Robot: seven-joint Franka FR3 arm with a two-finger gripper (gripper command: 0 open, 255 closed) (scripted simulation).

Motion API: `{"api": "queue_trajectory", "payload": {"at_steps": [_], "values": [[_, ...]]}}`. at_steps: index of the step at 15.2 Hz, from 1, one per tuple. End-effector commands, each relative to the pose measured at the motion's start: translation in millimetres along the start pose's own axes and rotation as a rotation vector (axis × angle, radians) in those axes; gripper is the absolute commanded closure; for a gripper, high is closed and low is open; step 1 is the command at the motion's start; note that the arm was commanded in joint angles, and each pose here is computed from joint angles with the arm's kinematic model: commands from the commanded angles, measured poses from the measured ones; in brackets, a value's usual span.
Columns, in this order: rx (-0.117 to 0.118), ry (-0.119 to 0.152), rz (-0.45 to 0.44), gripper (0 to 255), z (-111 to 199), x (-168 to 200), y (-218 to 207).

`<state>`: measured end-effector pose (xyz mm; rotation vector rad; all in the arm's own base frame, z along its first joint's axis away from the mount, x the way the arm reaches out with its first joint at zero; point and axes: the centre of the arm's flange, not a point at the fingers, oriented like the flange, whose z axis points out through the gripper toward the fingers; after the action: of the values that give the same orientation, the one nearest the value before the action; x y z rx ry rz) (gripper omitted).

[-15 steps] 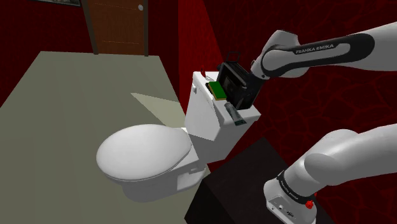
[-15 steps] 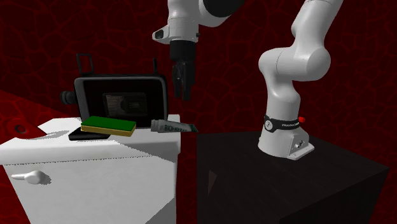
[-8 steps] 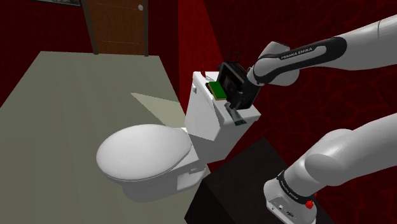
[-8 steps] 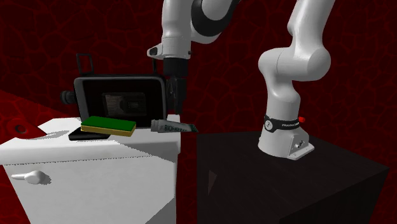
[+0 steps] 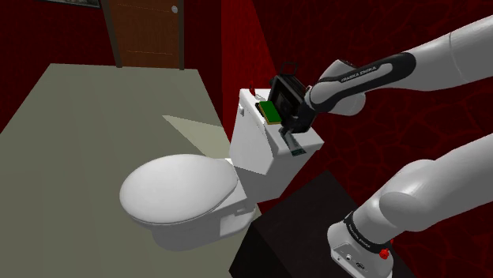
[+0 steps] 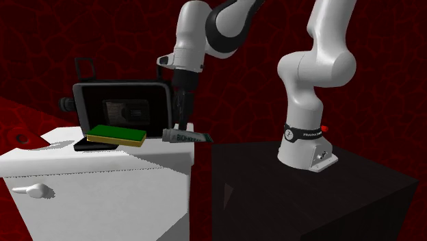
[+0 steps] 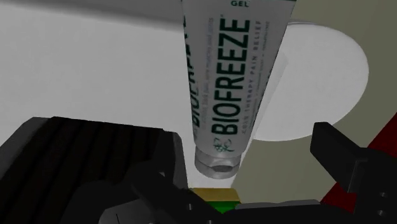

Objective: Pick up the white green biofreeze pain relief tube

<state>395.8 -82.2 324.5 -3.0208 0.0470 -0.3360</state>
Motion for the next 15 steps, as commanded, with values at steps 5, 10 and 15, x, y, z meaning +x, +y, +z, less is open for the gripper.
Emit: {"api": "queue_trajectory", "payload": {"at_steps": [5, 10, 15], "values": [[0.016, -0.112, 0.018, 255, 37, -14, 13], [0.016, -0.110, 0.018, 255, 27, -9, 6], [0.016, -0.111, 0.018, 255, 1, -4, 3]]}}
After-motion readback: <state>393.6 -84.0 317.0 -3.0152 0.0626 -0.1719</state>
